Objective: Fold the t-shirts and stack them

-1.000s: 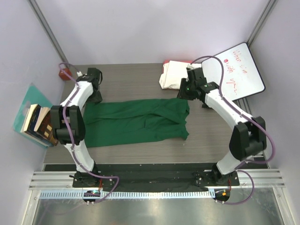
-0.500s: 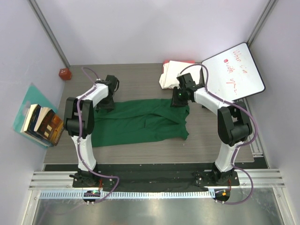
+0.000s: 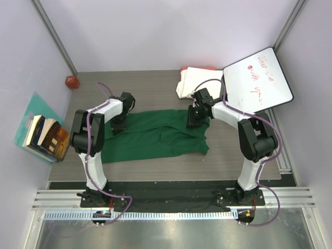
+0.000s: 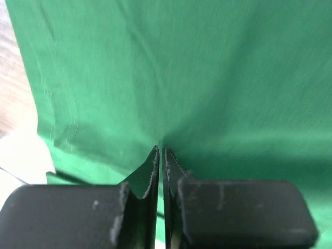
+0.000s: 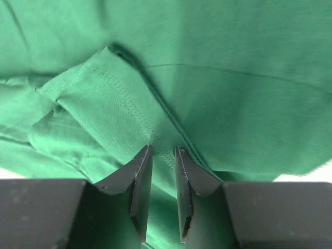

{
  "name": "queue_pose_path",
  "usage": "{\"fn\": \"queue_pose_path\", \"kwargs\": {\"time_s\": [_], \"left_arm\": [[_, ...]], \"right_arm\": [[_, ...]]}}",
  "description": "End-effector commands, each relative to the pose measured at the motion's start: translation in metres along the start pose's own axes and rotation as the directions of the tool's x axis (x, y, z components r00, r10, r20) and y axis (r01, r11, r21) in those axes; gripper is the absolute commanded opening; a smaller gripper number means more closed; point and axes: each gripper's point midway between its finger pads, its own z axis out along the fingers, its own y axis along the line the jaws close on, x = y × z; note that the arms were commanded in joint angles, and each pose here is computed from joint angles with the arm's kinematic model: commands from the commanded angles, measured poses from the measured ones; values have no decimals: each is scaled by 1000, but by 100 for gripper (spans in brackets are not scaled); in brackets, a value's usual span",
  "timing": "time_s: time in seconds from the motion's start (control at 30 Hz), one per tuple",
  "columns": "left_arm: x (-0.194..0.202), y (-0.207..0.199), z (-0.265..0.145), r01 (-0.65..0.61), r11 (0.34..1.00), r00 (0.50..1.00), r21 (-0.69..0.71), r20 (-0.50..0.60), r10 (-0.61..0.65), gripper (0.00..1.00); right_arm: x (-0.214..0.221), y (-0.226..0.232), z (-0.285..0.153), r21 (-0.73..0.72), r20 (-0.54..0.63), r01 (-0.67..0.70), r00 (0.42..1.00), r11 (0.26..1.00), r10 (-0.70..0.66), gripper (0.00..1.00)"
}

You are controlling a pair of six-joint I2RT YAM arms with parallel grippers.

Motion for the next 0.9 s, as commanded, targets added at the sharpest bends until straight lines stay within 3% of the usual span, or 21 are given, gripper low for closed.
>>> {"fn": "queue_pose_path", "kwargs": {"time_s": [0.0,0.23,0.43,0.63,0.8,0.87], "left_arm": [[2,9,-21,25,999,999,23,36,-26,4],[4,20,-17,-1,999,999,-40,41,2,5],[7,15,-4,-26,998,1000,-60,2,26,5],[7,17,-2,-32,997,999,-72,4,33,5],[5,16,-3,-24,998,1000,-63,10,25,5],[5,16,-5,-25,998,1000,-61,14,26,9]], "right_arm": [[5,26,-12,-87,-1,45,999,995,-45,28],[10,57,-39,-172,26,98,995,980,-95,23],[41,52,-45,-181,-54,86,994,980,-97,17],[80,35,-45,-155,-156,60,984,986,-85,2],[42,40,-72,-121,50,86,996,989,-80,32],[17,37,-80,-65,146,95,986,993,-85,49]]}}
